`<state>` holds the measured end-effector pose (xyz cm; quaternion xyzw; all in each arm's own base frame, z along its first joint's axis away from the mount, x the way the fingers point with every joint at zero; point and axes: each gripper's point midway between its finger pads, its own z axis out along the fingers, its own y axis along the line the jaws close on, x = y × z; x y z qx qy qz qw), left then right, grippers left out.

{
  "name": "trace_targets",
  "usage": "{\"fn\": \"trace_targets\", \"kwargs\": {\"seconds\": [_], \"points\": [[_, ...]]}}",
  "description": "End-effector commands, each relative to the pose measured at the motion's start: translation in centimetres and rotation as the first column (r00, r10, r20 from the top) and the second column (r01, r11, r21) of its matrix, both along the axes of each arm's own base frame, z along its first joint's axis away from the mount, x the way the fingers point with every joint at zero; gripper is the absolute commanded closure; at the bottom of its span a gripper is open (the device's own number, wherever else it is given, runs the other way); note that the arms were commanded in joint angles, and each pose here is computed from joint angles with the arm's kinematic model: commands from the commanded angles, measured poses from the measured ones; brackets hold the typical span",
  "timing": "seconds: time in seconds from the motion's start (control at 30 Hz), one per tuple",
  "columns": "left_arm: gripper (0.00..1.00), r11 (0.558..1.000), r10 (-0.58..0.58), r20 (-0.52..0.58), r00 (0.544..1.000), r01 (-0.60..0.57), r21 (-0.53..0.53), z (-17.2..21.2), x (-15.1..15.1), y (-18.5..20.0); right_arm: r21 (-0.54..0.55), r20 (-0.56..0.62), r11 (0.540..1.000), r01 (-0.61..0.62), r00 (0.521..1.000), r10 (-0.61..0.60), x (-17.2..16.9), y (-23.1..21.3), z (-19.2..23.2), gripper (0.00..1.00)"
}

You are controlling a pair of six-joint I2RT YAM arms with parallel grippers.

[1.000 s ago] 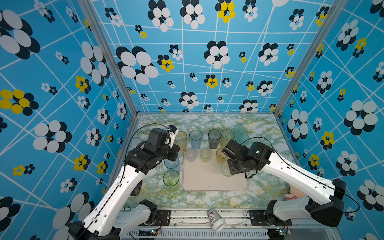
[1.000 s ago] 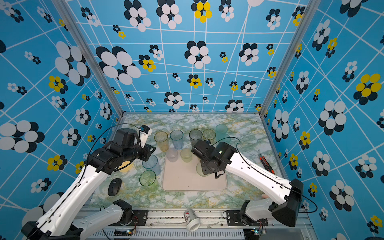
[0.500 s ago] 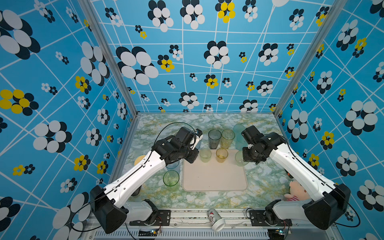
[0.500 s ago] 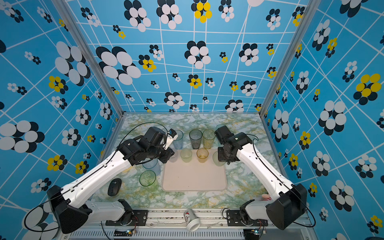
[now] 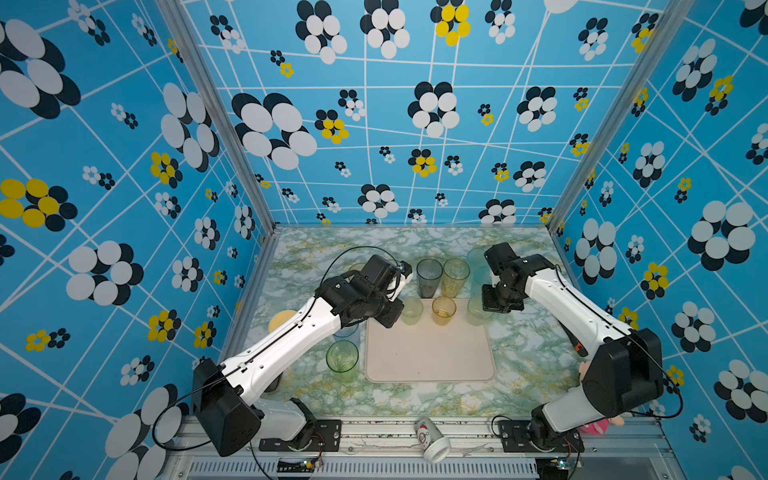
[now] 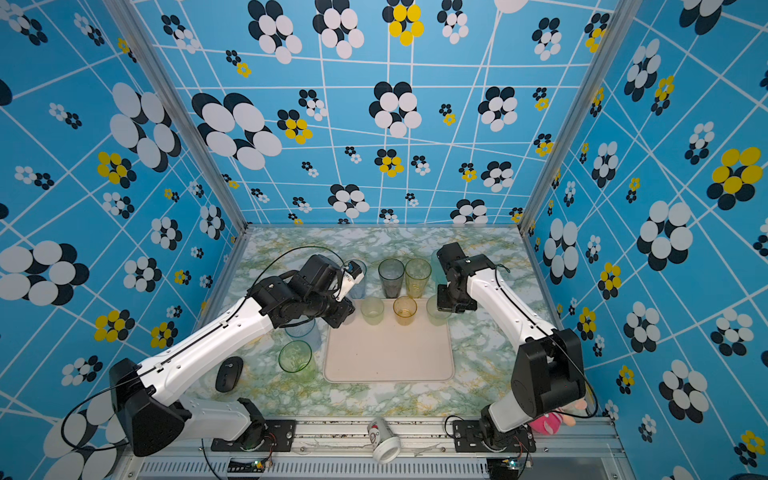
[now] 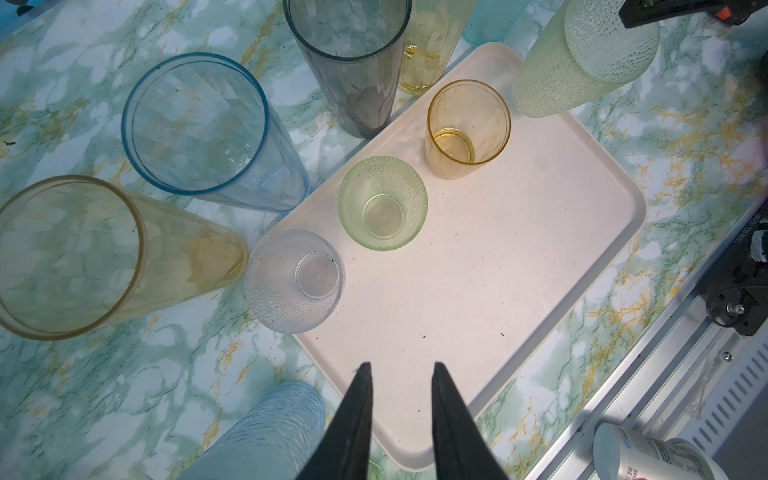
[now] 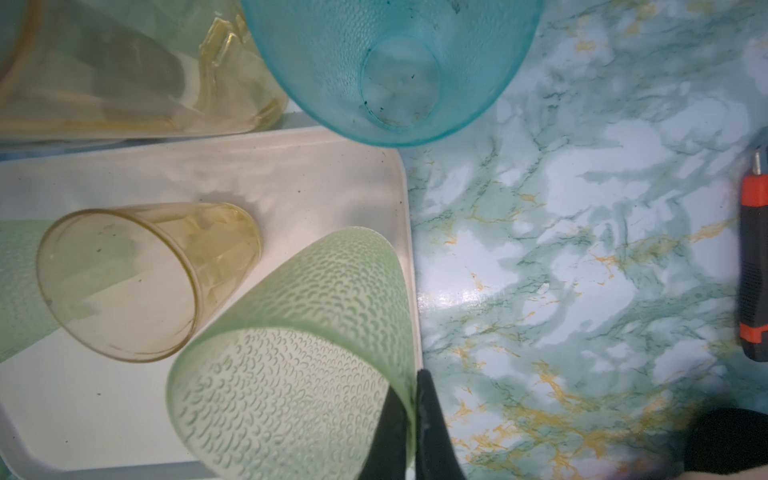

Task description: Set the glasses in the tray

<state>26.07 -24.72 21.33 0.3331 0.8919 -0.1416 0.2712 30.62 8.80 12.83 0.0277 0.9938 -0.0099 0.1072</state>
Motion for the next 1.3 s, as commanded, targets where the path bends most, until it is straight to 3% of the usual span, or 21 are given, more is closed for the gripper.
{"fn": "trace_targets", "kwargs": {"seconds": [0.0,0.97,1.27], "points": [[0.72,0.999,-0.031,0.012,0.999,0.032,-0.018,1.2,0.1,-0.8,0.03,0.019,0.999,-0.021,1.0,0.021,1.3,0.7,0.2,0.99],[0.72,0.999,-0.032,-0.015,0.999,0.032,-0.009,1.0,1.5,-1.0,0.036,-0.016,0.999,0.001,1.0,0.0,4.6,0.0,-2.1,0.96],[0.72,0.999,-0.033,-0.023,0.999,0.033,-0.005,0.7,1.4,-1.0,0.044,-0.01,0.999,0.015,1.0,-0.015,5.0,-0.2,-2.3,0.87]]}}
